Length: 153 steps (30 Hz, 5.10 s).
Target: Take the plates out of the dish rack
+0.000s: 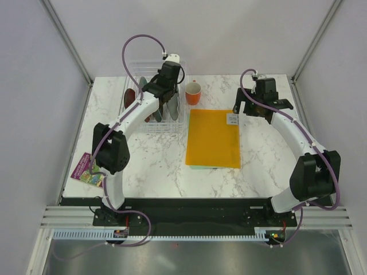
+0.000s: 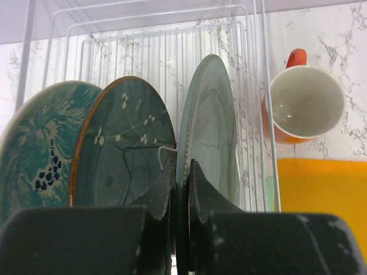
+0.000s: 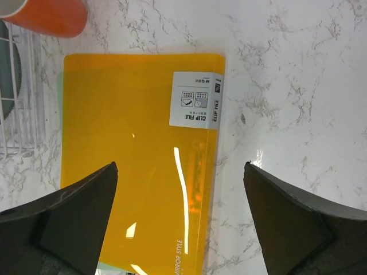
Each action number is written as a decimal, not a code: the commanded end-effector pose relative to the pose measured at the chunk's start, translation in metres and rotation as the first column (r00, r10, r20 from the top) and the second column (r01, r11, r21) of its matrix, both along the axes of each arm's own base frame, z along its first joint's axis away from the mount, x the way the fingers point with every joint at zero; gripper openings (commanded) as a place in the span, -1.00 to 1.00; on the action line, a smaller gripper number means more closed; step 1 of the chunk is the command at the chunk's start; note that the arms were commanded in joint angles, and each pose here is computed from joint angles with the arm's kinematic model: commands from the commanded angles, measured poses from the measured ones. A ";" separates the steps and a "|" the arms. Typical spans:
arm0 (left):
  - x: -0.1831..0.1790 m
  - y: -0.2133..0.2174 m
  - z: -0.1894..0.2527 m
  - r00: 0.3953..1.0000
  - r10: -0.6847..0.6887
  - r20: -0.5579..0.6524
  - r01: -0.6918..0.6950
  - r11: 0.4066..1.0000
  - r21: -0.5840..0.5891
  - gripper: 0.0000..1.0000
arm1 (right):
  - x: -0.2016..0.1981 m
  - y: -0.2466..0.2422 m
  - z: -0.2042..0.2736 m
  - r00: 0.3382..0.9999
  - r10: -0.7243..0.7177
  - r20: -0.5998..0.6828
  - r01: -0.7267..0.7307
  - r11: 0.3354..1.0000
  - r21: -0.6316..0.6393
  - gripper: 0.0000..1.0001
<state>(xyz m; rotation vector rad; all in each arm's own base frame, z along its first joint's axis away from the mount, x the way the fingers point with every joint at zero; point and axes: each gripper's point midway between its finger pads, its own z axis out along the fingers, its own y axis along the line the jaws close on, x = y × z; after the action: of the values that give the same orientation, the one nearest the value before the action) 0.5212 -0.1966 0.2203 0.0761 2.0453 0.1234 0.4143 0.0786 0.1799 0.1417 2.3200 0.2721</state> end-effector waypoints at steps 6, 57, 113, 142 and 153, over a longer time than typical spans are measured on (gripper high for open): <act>-0.028 -0.006 0.189 0.931 0.010 0.365 0.007 0.999 -0.045 -0.95 | -0.001 0.005 0.054 0.989 0.026 0.146 -0.018 0.999 -0.051 0.96; -0.184 -0.029 0.161 0.860 -0.227 0.457 0.509 0.439 -0.740 -0.96 | -0.051 0.172 0.081 0.804 0.375 0.462 -0.595 0.539 0.597 0.96; -0.130 0.001 0.070 0.891 -0.300 0.341 0.454 0.609 -0.650 0.23 | 0.099 0.014 0.048 0.951 0.023 0.309 -0.197 0.815 0.545 -1.00; -0.084 0.036 0.000 0.955 -0.241 0.170 0.294 0.738 -0.607 1.00 | 0.238 -0.189 -0.057 0.932 -0.317 0.175 0.137 0.755 0.641 -1.00; -0.094 0.042 0.007 0.957 -0.234 0.170 0.289 0.750 -0.595 1.00 | 0.200 -0.207 -0.158 0.902 -0.426 -0.064 0.375 0.702 0.605 -0.72</act>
<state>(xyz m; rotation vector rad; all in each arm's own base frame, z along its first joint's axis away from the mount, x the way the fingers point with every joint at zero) 0.4205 -0.1755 0.2123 -0.0563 1.9200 -0.8230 0.6307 -0.1258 0.0666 0.8532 1.8933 0.8355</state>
